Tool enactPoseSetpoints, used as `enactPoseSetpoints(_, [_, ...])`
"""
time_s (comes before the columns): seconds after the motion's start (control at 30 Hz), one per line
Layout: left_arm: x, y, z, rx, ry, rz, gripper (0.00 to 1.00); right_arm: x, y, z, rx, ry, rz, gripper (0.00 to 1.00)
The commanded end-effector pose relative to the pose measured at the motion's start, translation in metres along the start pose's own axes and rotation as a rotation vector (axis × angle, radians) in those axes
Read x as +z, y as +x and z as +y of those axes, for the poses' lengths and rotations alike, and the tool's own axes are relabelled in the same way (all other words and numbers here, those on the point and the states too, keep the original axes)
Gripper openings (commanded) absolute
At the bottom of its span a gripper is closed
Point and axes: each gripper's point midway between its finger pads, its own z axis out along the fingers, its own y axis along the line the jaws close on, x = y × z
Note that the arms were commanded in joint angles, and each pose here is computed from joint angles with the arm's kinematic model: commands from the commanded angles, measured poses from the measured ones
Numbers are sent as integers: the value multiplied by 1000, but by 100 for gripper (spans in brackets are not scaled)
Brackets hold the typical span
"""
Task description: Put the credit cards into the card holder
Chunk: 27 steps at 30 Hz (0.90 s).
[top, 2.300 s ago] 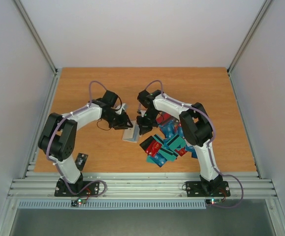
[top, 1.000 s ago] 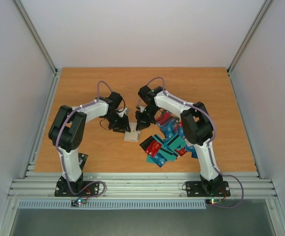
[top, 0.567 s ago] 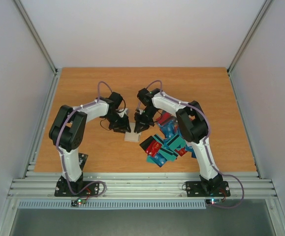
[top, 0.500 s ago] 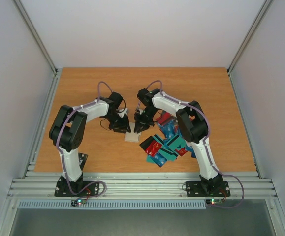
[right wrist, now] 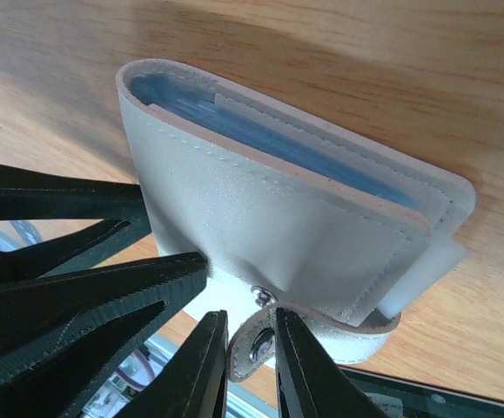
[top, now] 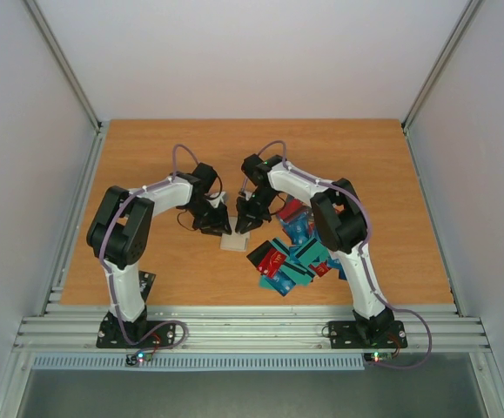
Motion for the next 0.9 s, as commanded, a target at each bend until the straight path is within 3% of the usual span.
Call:
enactPoseSetpoints(0.0, [6,2,-3,7,16,11,32,1,-8,1,19,-5,-10,16])
enactPoseSetpoints(0.87, [8,7,-4,11,35,24,30,10,-20,-21,108,103,-36,19])
